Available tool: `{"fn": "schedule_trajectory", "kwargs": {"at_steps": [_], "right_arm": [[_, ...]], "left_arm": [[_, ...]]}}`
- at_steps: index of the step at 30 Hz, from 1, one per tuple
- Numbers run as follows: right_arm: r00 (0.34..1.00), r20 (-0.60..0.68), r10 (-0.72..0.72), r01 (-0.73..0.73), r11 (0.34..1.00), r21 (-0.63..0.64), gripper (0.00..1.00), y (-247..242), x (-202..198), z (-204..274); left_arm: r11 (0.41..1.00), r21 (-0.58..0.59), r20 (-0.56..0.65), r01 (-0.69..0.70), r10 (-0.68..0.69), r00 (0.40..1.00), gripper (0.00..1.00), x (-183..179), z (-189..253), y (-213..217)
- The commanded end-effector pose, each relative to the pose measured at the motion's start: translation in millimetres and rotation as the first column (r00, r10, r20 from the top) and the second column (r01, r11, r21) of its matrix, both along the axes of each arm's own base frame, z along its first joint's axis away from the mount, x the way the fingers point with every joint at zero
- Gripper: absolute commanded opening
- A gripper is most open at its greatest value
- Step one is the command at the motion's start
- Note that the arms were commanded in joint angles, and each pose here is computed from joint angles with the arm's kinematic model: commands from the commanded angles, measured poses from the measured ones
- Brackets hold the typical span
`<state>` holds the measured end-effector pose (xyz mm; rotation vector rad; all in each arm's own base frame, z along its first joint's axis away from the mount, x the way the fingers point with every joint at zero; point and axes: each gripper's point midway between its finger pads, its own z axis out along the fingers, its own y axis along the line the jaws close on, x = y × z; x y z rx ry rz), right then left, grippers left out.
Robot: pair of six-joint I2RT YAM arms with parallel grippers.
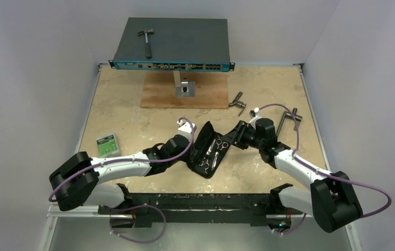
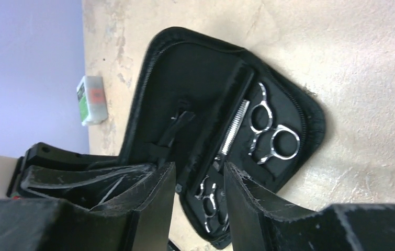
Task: Sort the hair-cutting tools
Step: Adjust the comb in the hairdressing tool bag.
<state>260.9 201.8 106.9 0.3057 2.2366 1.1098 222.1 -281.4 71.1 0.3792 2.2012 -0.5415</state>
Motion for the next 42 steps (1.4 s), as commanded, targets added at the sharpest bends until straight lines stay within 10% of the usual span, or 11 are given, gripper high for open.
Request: {"fn": "schedule_trajectory", "kwargs": {"at_steps": [1,6,12,19,33,42], "right_arm": [[1.0,0.006,0.006,-0.006,0.999,-0.044,0.38,-2.3,6.0,-10.6],[1.0,-0.017,0.005,-0.006,0.995,-0.097,0.37,-5.7,9.4,-26.1],[1.0,-0.029,0.002,-0.006,0.991,-0.135,0.42,-10.8,7.3,-38.2],[0.999,-0.032,-0.008,0.002,0.986,-0.17,0.43,-16.1,6.0,-46.2],[1.0,-0.019,0.016,-0.019,0.986,-0.163,0.42,-14.1,3.5,-44.4],[0.996,0.053,0.074,-0.065,0.985,-0.159,0.37,3.0,5.9,-13.6]], "left_arm": [[0.996,-0.051,-0.056,-0.074,0.071,0.996,0.0,-7.1,-1.6,10.8],[0.99,-0.065,-0.124,-0.128,0.119,0.985,0.01,-16.9,-18.2,19.4],[0.976,-0.056,-0.141,-0.209,0.199,0.97,0.51,-20.2,-23.5,37.5],[0.955,0.033,-0.072,-0.293,0.295,0.953,0.66,-15.0,-8.2,70.7],[0.938,0.175,-0.152,-0.299,0.326,0.933,0.63,-16.3,-54.0,78.4],[0.961,0.086,-0.246,-0.261,0.275,0.93,0.43,-30.4,-77.3,61.9]]}}
